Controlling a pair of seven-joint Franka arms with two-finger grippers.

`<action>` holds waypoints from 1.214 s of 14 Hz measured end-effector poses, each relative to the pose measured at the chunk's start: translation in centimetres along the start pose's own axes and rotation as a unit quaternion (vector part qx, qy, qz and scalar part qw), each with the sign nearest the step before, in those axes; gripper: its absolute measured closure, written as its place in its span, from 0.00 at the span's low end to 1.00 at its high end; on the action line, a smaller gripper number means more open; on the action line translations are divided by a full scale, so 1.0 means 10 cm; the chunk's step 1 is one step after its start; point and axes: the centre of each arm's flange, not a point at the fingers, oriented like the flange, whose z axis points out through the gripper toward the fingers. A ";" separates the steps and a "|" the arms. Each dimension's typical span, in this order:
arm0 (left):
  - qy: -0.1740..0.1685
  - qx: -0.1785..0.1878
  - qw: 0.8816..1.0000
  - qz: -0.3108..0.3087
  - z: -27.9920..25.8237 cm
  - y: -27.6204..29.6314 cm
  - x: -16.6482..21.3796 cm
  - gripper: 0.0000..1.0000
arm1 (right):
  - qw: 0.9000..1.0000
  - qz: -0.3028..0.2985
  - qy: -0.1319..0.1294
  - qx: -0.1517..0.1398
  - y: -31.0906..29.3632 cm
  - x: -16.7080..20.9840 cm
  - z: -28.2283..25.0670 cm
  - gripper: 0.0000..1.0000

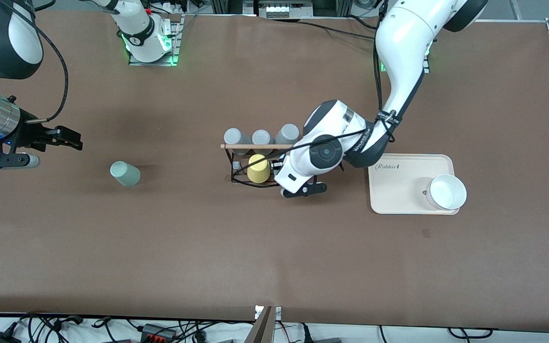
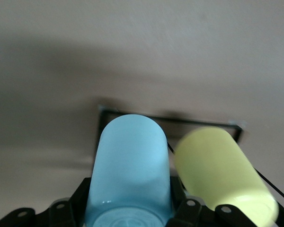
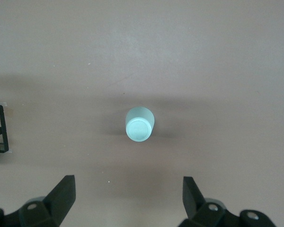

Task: Hang scattered cups on rack with three cups
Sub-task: 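Set the blue cup beside the yellow cup and open the left gripper, then raise the left gripper back while the right gripper reaches the teal cup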

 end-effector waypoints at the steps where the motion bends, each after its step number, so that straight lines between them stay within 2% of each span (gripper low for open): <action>1: 0.027 0.012 1.000 0.007 -0.11 -0.01 0.05 0.16 | 1.000 0.002 -0.002 0.000 0.02 0.01 0.03 0.00; 3: 0.084 0.029 0.996 0.008 -0.60 -0.18 0.22 0.00 | 1.000 0.005 -0.006 0.000 0.06 0.03 0.08 0.00; 6: 0.139 0.058 0.988 -0.023 -1.66 -0.79 0.41 0.00 | 1.000 0.004 -0.012 -0.001 0.04 0.06 0.16 0.00; 9: 0.182 0.052 0.981 -0.049 -2.61 -1.67 0.63 0.00 | 1.000 0.002 -0.017 -0.001 0.02 0.06 0.20 0.00; 11: 0.175 0.067 0.981 -0.045 -2.96 -2.15 0.64 0.00 | 1.000 0.004 -0.019 -0.001 0.02 0.07 0.32 0.00; 14: 0.159 0.090 0.983 -0.010 -3.31 -2.52 0.49 0.00 | 1.000 0.014 -0.005 -0.002 0.03 0.13 0.76 0.00; 17: 0.151 0.085 0.985 0.003 -3.45 -2.74 0.42 0.00 | 1.000 0.010 0.011 -0.015 0.00 0.20 1.32 0.00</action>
